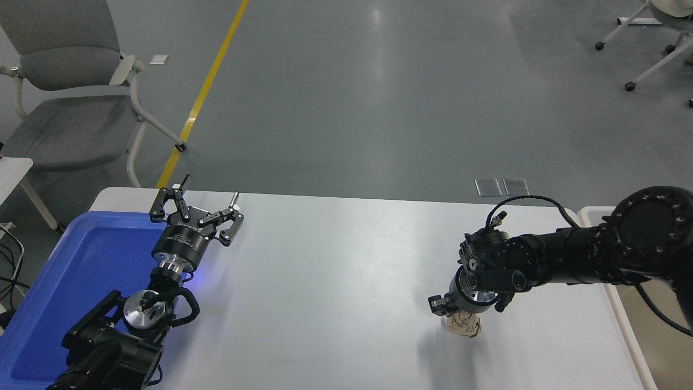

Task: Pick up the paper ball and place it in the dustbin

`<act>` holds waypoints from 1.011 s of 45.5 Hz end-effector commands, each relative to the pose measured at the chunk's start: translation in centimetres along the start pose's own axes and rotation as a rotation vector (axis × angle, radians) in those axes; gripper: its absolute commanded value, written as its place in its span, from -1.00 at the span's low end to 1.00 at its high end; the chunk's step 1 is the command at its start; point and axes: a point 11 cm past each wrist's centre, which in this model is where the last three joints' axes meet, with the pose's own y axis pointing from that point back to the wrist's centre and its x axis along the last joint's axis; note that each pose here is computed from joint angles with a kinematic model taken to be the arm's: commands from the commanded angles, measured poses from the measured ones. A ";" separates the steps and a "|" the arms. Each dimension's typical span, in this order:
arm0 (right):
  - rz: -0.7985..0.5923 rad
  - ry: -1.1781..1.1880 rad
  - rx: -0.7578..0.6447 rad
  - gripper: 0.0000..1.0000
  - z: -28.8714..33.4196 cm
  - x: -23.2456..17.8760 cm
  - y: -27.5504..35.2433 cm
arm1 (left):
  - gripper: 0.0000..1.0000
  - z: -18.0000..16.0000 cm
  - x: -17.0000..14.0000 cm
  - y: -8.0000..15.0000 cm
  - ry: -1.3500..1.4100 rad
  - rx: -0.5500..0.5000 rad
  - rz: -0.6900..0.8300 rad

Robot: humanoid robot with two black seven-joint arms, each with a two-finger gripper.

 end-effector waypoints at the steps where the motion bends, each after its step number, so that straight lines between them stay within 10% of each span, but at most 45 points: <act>1: 0.042 -0.032 -0.010 -1.00 2.4 2.3 4.7 | 0.98 0.0 0.0 0.0 0.000 0.001 0.000; 46: 0.213 -0.086 -0.090 -1.00 9.9 9.0 29.3 | 0.98 0.0 0.0 0.0 0.000 0.001 0.000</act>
